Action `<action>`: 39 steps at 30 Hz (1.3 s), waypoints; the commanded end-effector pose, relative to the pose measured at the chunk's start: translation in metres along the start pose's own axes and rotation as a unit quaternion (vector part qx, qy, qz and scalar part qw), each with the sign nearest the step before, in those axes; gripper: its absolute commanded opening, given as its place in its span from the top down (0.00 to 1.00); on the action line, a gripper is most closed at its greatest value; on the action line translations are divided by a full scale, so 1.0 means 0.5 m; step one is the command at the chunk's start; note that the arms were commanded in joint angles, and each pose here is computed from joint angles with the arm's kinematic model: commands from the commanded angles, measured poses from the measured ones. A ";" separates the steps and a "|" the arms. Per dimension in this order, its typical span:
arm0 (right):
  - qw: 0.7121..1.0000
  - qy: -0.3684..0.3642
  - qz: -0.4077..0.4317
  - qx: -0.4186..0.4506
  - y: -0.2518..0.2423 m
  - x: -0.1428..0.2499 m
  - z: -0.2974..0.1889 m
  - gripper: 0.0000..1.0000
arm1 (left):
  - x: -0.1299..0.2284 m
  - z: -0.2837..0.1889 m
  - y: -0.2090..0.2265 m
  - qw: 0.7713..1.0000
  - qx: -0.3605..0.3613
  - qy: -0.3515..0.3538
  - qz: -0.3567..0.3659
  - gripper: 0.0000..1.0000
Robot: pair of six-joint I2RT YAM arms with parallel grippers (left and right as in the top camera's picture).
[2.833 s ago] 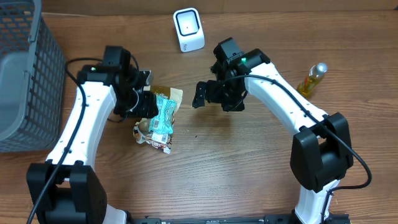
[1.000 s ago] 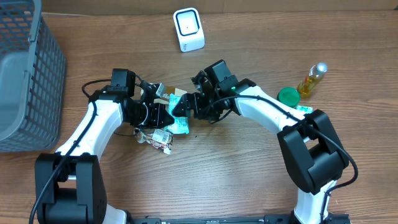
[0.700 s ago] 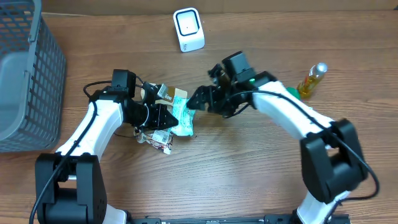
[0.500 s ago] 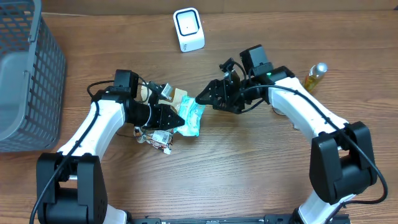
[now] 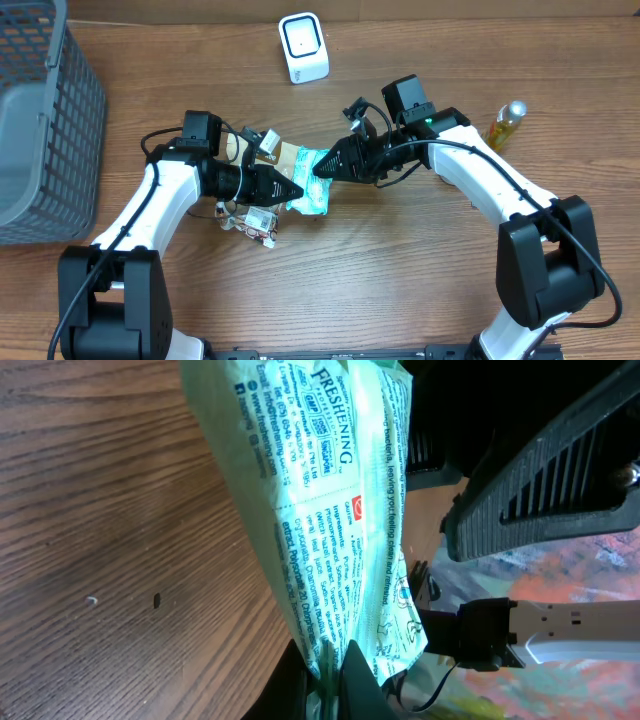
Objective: Scan the item barcode
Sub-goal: 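Pull the mint-green pack out of the bread bag with both grippers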
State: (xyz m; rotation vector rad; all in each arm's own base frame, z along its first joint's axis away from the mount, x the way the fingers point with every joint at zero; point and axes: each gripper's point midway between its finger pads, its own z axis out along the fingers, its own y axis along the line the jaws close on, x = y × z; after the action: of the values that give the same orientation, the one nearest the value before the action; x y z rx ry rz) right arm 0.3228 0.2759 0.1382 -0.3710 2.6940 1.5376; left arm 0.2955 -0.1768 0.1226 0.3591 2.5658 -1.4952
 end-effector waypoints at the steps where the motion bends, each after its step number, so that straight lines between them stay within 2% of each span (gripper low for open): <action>1: 0.999 -0.001 -0.028 -0.022 0.027 0.001 -0.001 0.53 | -0.008 0.001 -0.023 0.999 0.025 -0.003 0.024 0.96; 3: 0.999 -0.004 -0.034 -0.023 0.029 -0.003 -0.001 0.53 | -0.008 0.001 -0.023 0.999 0.025 -0.003 0.025 0.96; 6: 0.999 -0.007 -0.038 -0.023 0.029 -0.006 -0.001 0.44 | -0.008 0.001 -0.023 0.999 0.025 -0.003 0.028 0.96; 9: 0.999 -0.011 -0.044 -0.023 0.030 -0.011 0.000 0.41 | -0.008 0.001 -0.024 0.999 0.026 -0.004 0.033 0.96; 16: 0.998 -0.021 -0.058 -0.022 0.032 -0.022 0.000 0.41 | -0.008 0.001 -0.028 0.999 0.032 -0.004 0.034 0.96; 21: 0.998 -0.032 -0.058 0.008 0.012 -0.031 -0.001 0.38 | -0.012 -0.006 -0.071 0.993 0.095 -0.014 0.066 0.96; 25: 0.998 -0.032 -0.057 0.011 0.009 -0.032 -0.001 0.38 | -0.012 -0.006 -0.074 0.992 0.099 -0.015 0.073 0.96; 26: 0.998 -0.032 -0.056 0.011 0.009 -0.031 -0.001 0.39 | -0.012 -0.006 -0.074 0.992 0.098 -0.015 0.073 0.96; 29: 0.998 -0.031 -0.055 0.011 0.009 -0.030 -0.001 0.52 | -0.011 -0.006 -0.073 0.993 0.098 -0.015 0.072 0.96; 31: 0.998 -0.030 -0.054 0.010 0.009 -0.029 -0.001 0.70 | -0.010 -0.004 -0.065 0.994 0.085 -0.012 0.071 0.96; 33: 0.998 -0.030 -0.053 0.010 0.009 -0.028 -0.001 0.94 | -0.007 -0.002 -0.052 0.995 0.066 -0.008 0.067 0.96; 34: 0.998 -0.029 -0.052 0.010 0.009 -0.028 -0.001 0.96 | -0.004 -0.001 -0.044 0.996 0.056 -0.005 0.065 0.96; 39: 0.998 -0.028 -0.053 0.010 0.009 -0.027 -0.001 0.96 | 0.002 0.001 -0.021 0.998 0.022 0.004 0.059 0.96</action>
State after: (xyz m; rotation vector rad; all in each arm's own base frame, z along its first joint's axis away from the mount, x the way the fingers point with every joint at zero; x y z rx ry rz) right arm 0.3341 0.2823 0.1401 -0.4401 2.6180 1.4879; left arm 0.2897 -0.1829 0.1345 0.4609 2.4648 -1.5773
